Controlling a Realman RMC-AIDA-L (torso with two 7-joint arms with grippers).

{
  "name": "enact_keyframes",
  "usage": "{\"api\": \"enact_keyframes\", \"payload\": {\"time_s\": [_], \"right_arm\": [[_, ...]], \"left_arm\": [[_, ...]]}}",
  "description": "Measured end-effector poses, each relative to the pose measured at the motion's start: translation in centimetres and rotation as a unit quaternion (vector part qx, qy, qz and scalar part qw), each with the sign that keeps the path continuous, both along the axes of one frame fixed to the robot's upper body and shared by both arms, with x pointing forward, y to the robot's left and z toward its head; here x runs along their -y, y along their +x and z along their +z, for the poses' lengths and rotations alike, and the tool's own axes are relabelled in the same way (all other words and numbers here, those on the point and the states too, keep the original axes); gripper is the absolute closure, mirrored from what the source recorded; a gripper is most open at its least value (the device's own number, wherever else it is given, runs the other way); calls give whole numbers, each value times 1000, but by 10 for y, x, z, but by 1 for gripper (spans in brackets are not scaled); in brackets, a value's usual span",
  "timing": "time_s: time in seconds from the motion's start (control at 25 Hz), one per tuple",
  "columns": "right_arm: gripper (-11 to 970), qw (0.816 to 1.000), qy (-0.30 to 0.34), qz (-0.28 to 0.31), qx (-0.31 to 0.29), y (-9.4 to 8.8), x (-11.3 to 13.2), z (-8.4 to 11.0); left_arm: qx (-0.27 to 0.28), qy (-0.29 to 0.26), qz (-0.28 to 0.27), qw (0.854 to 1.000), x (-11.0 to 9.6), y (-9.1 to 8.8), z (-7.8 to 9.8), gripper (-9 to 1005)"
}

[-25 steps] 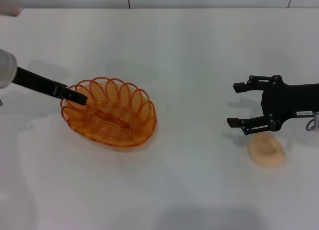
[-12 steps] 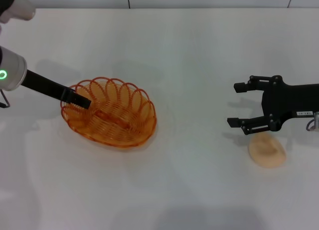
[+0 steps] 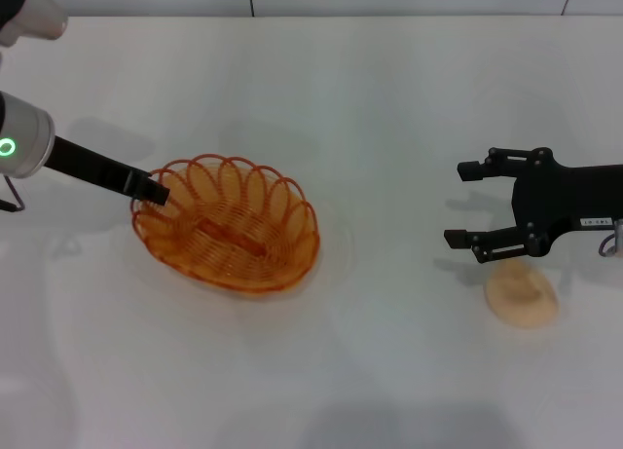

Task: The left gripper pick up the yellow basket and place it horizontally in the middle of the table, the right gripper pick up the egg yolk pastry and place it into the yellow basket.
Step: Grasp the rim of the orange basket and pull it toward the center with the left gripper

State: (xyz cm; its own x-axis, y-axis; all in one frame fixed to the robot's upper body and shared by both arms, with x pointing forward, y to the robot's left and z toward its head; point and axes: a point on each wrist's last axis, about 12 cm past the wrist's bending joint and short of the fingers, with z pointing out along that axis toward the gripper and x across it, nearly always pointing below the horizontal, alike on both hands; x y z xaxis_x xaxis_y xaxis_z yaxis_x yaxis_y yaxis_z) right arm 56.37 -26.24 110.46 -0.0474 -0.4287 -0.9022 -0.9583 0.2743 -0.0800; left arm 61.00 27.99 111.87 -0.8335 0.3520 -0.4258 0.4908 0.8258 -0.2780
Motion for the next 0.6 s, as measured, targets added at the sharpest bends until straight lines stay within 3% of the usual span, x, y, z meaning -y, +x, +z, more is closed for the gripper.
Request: {"api": "enact_keyframes", "payload": {"time_s": [0.36,0.6], "right_arm": [[89,1000,10,-7,4,-3,4,0],[89,999,24,-9,20,-10,10,3]], "left_arm": [[-5,-50,23,998,0,-4,8,919],[-28,-115,62,991,6,-12,18,920]]}}
